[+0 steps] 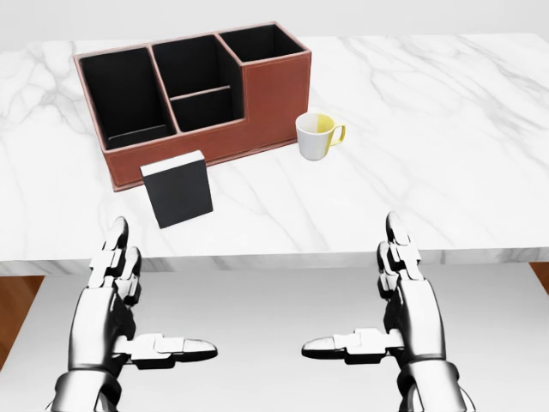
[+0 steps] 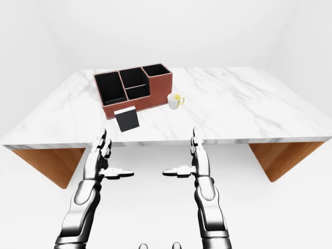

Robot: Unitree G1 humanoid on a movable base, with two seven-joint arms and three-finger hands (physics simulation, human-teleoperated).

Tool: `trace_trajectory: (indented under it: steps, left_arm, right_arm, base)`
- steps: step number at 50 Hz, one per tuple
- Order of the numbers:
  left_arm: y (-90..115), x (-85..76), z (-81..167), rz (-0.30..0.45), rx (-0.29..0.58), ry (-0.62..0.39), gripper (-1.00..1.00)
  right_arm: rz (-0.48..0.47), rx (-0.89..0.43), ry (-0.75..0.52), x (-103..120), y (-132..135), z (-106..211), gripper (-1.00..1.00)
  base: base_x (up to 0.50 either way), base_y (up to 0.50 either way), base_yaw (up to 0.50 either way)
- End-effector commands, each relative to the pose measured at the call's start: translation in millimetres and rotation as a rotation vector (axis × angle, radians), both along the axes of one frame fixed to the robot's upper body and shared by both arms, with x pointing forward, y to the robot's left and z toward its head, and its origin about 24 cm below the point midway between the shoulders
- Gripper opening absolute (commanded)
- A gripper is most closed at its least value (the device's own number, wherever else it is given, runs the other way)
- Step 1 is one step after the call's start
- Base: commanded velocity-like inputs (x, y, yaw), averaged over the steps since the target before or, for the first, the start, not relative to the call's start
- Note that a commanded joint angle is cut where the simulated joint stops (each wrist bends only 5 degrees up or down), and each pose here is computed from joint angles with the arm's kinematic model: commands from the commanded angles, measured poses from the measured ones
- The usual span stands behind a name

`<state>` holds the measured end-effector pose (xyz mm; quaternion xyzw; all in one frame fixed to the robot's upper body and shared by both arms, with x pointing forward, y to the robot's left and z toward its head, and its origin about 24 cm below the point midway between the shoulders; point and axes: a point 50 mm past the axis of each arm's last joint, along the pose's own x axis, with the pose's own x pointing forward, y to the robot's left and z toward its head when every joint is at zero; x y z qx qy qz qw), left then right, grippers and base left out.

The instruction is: Pick up the book and place it in the front compartment of the caddy.

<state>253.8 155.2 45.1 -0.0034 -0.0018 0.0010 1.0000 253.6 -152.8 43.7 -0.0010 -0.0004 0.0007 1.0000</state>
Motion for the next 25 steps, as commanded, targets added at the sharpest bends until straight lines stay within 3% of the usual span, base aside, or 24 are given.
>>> trace_trajectory:
  steps: [1,12,25]
  left_arm:
    - [13.5,-1.9,16.0,0.006,-0.017,-0.030,1.00]
    - [17.2,-14.9,46.3,-0.006,-0.022,-0.163,1.00]
    - [25.8,-60.6,117.5,-0.009,-0.015,-0.489,1.00]
  right_arm:
    - [0.005,-0.009,-0.009,-2.7,-5.5,10.8,1.00]
    - [0.023,-0.041,-0.200,-24.7,1.1,56.1,1.00]
    - [0.051,-0.086,-0.475,-66.8,11.7,117.7,1.00]
  base:
    - [0.00,0.00,0.00]
    - [0.00,0.00,0.00]
    - [0.00,0.00,0.00]
